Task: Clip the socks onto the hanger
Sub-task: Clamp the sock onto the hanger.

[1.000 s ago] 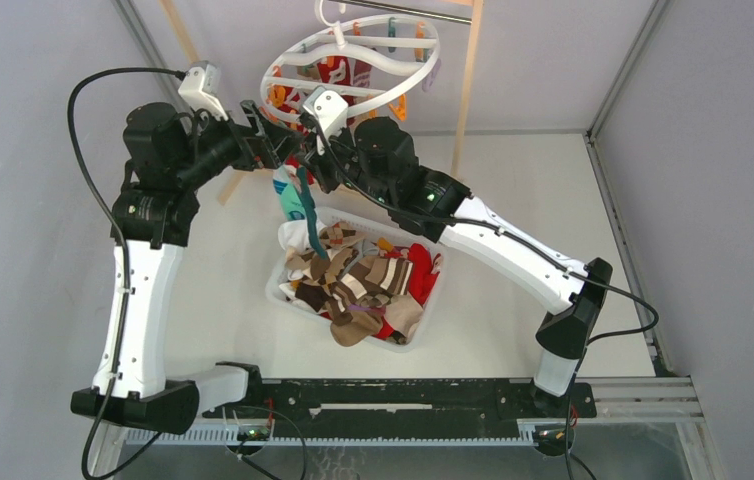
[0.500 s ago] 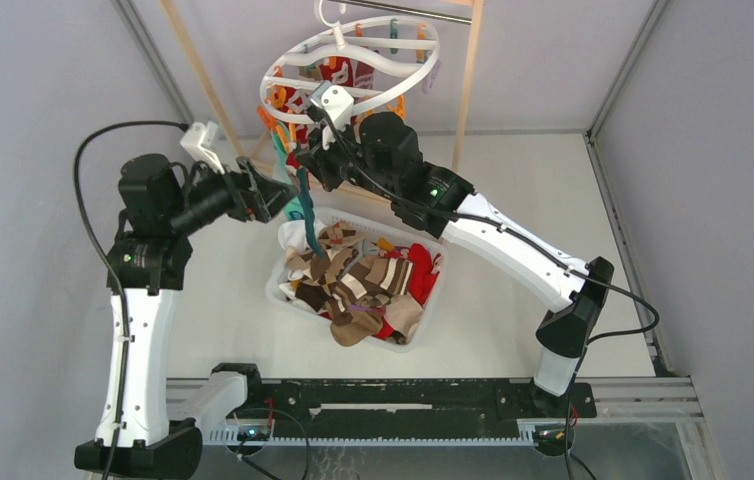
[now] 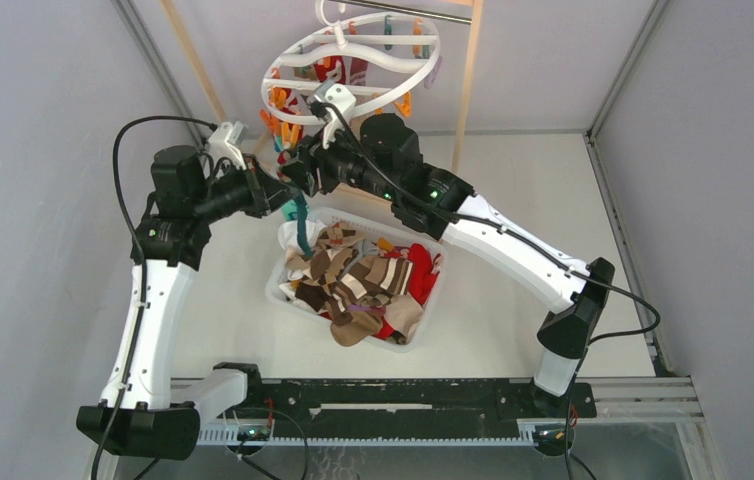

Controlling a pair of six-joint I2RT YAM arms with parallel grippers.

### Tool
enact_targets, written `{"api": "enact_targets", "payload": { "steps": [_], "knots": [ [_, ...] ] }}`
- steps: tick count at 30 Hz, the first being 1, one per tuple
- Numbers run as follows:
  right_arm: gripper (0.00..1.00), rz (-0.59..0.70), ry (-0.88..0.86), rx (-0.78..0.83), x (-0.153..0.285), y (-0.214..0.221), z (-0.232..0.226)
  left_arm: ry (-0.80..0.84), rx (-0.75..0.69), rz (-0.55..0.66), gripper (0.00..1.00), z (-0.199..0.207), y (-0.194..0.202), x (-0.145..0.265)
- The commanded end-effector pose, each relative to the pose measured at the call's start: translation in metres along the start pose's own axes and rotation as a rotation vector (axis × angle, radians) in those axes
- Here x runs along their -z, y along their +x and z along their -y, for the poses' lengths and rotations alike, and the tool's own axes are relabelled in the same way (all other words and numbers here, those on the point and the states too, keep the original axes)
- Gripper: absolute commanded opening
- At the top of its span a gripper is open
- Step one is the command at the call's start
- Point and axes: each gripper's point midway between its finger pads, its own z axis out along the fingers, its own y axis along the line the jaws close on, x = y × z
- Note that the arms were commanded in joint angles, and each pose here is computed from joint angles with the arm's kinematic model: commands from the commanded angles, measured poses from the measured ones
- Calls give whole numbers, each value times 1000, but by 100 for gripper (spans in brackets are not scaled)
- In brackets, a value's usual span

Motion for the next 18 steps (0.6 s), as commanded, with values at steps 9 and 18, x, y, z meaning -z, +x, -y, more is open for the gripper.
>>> {"api": "enact_targets", "payload": {
  "steps": [9,18],
  "knots": [
    [77,263,83,-132,87,-57,49,-56,-64,45,0,-6,-13,4],
    [68,261,93,-128,69,-40,63,-69,-82,45,0,-3,-14,11]
  ]
}}
